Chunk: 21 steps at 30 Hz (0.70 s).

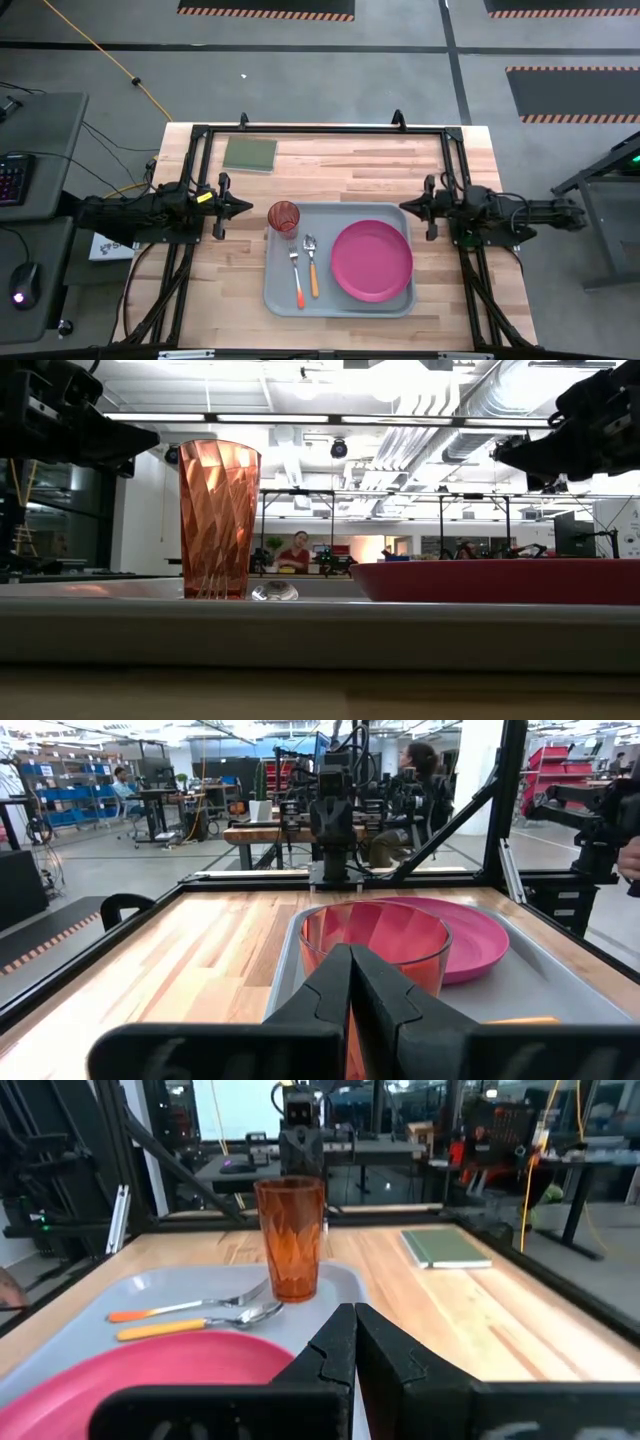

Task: Pick and place plate/cup/fork/spoon on tray
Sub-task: Return to Home Position

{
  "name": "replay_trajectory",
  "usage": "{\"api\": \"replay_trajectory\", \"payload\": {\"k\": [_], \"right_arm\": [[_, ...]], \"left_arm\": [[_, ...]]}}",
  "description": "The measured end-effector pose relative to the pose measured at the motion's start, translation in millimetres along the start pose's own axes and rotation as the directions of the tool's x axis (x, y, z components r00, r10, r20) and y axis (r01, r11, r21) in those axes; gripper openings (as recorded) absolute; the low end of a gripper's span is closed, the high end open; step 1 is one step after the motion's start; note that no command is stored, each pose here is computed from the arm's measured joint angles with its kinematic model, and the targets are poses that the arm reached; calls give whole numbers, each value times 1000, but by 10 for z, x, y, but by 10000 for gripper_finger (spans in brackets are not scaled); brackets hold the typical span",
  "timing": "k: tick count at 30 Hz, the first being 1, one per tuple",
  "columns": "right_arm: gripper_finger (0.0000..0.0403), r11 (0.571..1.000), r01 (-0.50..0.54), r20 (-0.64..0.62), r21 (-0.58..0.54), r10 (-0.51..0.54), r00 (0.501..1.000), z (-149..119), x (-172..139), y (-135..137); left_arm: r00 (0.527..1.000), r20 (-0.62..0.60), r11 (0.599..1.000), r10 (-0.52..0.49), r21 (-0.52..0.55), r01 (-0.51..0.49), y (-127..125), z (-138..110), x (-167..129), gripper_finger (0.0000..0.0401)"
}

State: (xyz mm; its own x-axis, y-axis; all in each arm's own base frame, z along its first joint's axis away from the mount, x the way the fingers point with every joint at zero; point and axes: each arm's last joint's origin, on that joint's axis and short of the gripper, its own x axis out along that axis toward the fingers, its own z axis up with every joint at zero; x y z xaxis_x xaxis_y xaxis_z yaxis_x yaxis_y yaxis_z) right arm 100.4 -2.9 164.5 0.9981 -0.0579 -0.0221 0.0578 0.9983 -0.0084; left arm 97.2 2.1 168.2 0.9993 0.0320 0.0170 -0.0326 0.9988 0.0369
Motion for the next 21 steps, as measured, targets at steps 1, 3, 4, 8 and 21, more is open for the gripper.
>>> {"api": "replay_trajectory", "payload": {"k": [1, 3, 4, 8, 21], "right_arm": [[0, 1000, 0, -10, 5, 0, 1000, -8, 6, 0], [0, 1000, 1, -32, 27, 0, 999, -26, 19, 1], [0, 999, 1, -42, 39, 0, 999, -34, 25, 1], [0, 996, 6, -75, 91, 1, 997, -61, 45, 2], [0, 995, 9, -91, 100, 1, 996, -75, 53, 3]], "left_arm": [[1000, 0, 1000, 0, 0, 0, 0, 0, 0, 1], [1000, 0, 1000, 0, 0, 0, 0, 0, 0, 1], [1000, 0, 1000, 0, 0, 0, 0, 0, 0, 1], [1000, 0, 1000, 0, 0, 0, 0, 0, 0, 1], [1000, 0, 1000, 0, 0, 0, 0, 0, 0, 1]]}}
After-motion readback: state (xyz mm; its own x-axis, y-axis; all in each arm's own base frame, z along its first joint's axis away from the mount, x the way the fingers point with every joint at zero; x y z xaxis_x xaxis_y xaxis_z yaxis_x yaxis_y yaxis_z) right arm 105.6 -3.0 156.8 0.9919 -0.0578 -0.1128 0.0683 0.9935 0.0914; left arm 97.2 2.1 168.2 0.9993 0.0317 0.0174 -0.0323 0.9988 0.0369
